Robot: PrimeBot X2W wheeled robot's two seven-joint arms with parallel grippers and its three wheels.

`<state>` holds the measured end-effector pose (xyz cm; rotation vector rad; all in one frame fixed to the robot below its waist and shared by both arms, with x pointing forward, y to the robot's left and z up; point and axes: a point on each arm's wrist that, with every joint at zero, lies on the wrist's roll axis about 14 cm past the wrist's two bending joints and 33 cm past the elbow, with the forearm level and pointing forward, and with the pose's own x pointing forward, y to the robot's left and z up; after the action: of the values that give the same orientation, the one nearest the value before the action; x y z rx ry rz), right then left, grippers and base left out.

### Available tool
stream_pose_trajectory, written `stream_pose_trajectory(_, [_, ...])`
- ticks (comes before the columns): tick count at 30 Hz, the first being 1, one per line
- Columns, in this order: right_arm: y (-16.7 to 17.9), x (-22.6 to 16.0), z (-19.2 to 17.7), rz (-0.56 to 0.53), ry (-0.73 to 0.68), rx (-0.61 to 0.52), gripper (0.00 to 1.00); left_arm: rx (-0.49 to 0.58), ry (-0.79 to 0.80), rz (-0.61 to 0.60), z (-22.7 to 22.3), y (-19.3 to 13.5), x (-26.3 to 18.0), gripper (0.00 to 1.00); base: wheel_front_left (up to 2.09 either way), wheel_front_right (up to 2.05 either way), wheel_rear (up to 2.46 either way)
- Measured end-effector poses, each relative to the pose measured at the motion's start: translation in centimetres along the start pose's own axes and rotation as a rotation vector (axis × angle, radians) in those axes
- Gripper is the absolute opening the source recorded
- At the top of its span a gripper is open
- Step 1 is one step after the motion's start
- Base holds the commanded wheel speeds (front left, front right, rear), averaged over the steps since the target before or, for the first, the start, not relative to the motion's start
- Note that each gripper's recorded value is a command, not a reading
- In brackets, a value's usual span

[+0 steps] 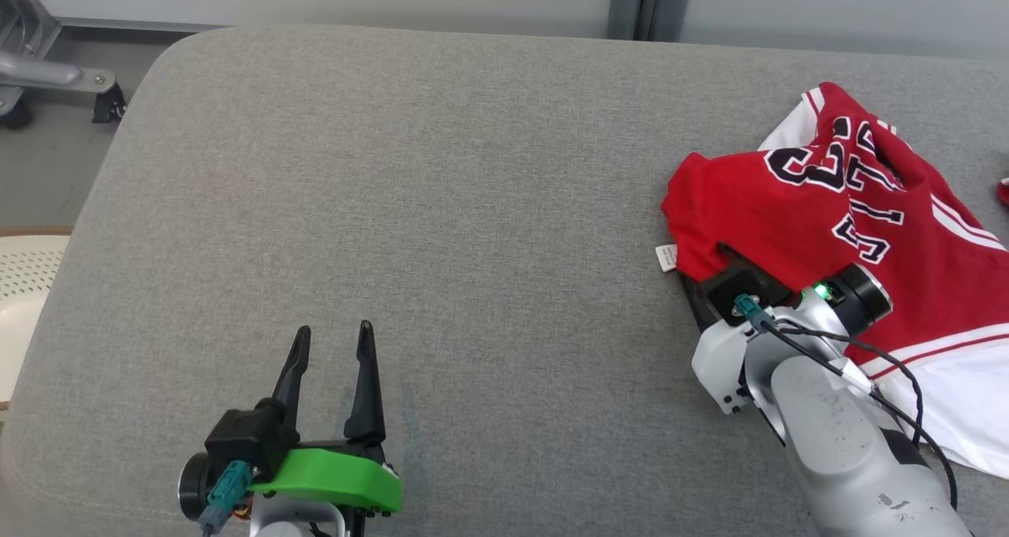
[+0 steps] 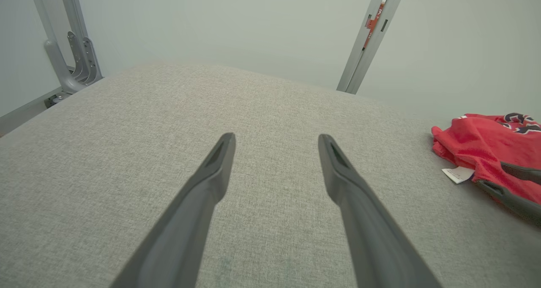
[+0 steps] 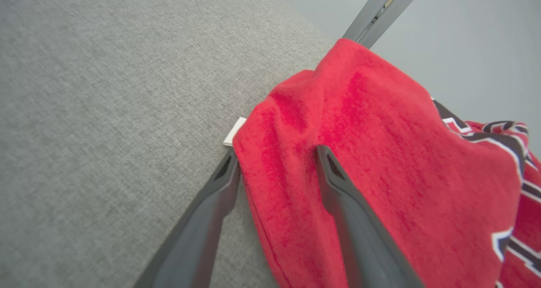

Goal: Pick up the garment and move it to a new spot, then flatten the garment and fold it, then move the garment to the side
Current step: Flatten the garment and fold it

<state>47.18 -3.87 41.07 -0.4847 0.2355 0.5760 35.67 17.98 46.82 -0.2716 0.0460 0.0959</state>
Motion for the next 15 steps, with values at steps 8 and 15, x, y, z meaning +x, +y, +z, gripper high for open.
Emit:
stream_pose_trajectory(8, [-2.0,0.5,2.5,-0.061,-0.093,0.026,0.0,-0.002,0.001,0.002,0.0,0.0,0.0,1.0,0.0,0.0,0.0])
stream_pose_trajectory(15, [-2.8,-0.3,9.8,-0.074,-0.334,0.136,0.0,-0.003,-0.003,-0.025,0.1,-0.8,0.2,1.0,0.0,0.0,0.0])
